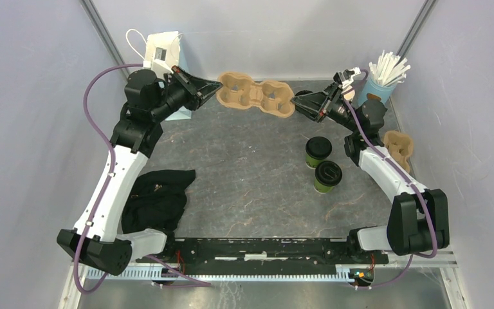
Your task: Pack the takeout coffee
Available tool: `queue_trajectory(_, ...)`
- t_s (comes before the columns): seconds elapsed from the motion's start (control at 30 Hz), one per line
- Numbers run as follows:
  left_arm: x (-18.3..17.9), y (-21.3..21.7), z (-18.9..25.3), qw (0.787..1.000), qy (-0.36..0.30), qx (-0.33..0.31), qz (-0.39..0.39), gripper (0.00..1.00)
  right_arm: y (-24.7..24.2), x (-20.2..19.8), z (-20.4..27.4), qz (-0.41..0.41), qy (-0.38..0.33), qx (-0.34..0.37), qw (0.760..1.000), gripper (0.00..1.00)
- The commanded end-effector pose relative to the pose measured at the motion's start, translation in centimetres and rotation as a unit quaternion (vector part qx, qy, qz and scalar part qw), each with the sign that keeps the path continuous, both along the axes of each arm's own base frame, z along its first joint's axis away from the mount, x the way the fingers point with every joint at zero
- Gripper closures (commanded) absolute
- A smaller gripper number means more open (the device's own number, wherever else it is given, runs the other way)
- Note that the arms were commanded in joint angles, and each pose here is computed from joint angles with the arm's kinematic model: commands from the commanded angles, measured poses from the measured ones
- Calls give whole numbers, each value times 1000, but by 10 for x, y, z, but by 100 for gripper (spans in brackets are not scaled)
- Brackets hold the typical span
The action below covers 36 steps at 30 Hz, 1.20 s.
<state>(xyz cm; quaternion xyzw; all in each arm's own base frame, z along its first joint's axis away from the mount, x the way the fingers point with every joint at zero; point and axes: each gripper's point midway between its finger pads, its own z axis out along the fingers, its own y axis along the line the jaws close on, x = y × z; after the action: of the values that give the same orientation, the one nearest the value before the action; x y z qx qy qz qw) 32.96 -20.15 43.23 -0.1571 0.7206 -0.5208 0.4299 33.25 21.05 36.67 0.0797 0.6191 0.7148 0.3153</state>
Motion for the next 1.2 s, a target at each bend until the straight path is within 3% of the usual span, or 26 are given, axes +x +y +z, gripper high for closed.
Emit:
queue_trajectory(0.0,-11,-1,22,999,-28,-25,-15,98,-3,0,29,-8,-42,22,999,70)
queue_trajectory(0.3,-10,-1,18,999,-26,-24,-13,98,0,-5,29,-1,-44,27,999,84)
queue_trajectory(0.43,-7,1,12,1000,-21,-16,-6,98,1,-6,29,-2,-55,15,998,100)
queue_trajectory(0.47,-5,3,9,1000,-16,-7,3,96,1,-6,26,-3,-54,6,999,100)
queue_trajectory(0.5,-3,8,3,1000,-6,8,17,90,1,-6,23,-5,-55,-5,998,100)
queue_trajectory(0.63,7,36,-23,992,43,90,82,44,-2,-1,4,-33,-51,-85,995,100)
queue_trajectory(0.77,31,75,-25,974,51,168,143,20,-14,0,-1,-58,-71,-198,976,100)
queue_trajectory(0.9,74,116,-17,954,55,212,206,11,-32,-11,-16,-72,-94,-321,940,100)
queue_trajectory(1.17,162,188,6,899,-21,299,318,5,-36,-46,-21,-48,-112,-346,930,100)
